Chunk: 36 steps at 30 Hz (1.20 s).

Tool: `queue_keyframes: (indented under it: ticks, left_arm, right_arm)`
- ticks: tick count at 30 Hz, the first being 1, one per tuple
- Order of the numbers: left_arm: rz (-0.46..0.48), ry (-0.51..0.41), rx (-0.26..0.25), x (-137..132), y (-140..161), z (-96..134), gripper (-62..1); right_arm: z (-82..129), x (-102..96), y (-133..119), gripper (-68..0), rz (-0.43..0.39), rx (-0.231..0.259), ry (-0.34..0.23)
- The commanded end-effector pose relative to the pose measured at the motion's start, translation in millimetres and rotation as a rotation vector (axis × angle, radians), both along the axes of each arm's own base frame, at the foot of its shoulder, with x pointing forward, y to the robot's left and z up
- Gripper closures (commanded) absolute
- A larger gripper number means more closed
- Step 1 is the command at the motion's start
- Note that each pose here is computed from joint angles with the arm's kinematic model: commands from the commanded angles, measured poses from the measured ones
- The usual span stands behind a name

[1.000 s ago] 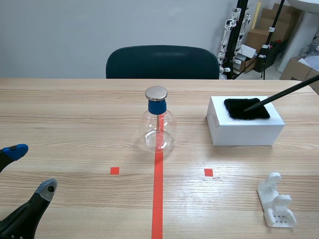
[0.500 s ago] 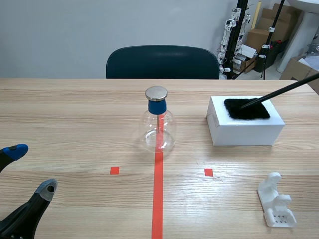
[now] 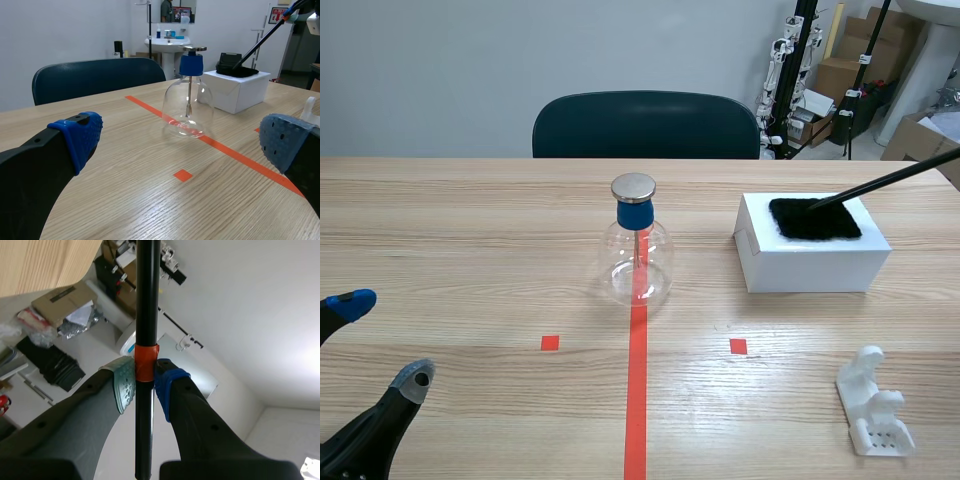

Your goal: Do the electroscope experiment. rub the rod on the fur

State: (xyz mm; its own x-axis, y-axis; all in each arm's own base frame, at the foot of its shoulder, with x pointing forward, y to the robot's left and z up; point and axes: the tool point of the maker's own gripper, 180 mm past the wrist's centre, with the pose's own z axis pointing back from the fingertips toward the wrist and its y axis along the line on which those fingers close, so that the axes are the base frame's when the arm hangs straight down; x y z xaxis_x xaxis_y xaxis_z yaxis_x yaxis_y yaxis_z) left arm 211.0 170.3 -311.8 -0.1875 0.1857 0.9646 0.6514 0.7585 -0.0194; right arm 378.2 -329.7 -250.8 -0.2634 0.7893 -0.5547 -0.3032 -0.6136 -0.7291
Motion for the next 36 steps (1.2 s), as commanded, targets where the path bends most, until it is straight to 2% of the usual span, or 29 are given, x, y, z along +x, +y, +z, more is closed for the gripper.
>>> queue_keyframes:
  ticks: [1, 4, 9, 11, 14, 18, 21, 23, 29, 31, 33, 36]
  left_arm:
    - [0.005, -0.031, -0.012, 2.8, 1.1, 7.3, -62.3]
    - [0.005, -0.031, -0.012, 2.8, 1.1, 7.3, -62.3]
    - [0.005, -0.031, -0.012, 2.8, 1.1, 7.3, -62.3]
    - [0.005, -0.031, -0.012, 2.8, 1.1, 7.3, -62.3]
    - [0.005, -0.031, -0.012, 2.8, 1.1, 7.3, -62.3]
    - [0.005, -0.031, -0.012, 2.8, 1.1, 7.3, -62.3]
    - [0.005, -0.031, -0.012, 2.8, 1.1, 7.3, -62.3]
    - [0.005, -0.031, -0.012, 2.8, 1.1, 7.3, -62.3]
    - [0.005, -0.031, -0.012, 2.8, 1.1, 7.3, -62.3]
    - [0.005, -0.031, -0.012, 2.8, 1.1, 7.3, -62.3]
    - [0.005, -0.031, -0.012, 2.8, 1.1, 7.3, -62.3]
    - [0.005, -0.031, -0.012, 2.8, 1.1, 7.3, -62.3]
  right_arm:
    - [13.1, 5.0, 4.2, 0.0, 0.034, -0.001, -0.017]
    - [12.7, 4.8, 4.9, 0.0, 0.035, 0.006, -0.014]
    - [24.3, 9.2, -15.3, 0.0, -0.069, -0.035, -0.081]
    - [27.5, 9.7, -19.5, 0.0, -0.085, -0.045, -0.095]
    - [26.0, 8.8, -17.0, 0.0, -0.064, -0.043, -0.078]
    - [15.3, 4.9, 0.5, 0.0, 0.026, -0.006, -0.016]
    - [10.8, 2.3, 8.2, 0.0, 0.058, 0.027, 0.013]
    - [12.0, 2.9, 6.8, 0.0, 0.049, 0.030, 0.006]
    - [27.7, 9.2, -16.8, 0.0, -0.068, -0.020, -0.085]
    - [30.9, 9.7, -21.1, 0.0, -0.086, -0.031, -0.099]
    - [31.7, 9.8, -22.2, 0.0, -0.087, -0.041, -0.102]
    - [26.3, 8.3, -14.7, 0.0, -0.048, -0.026, -0.071]
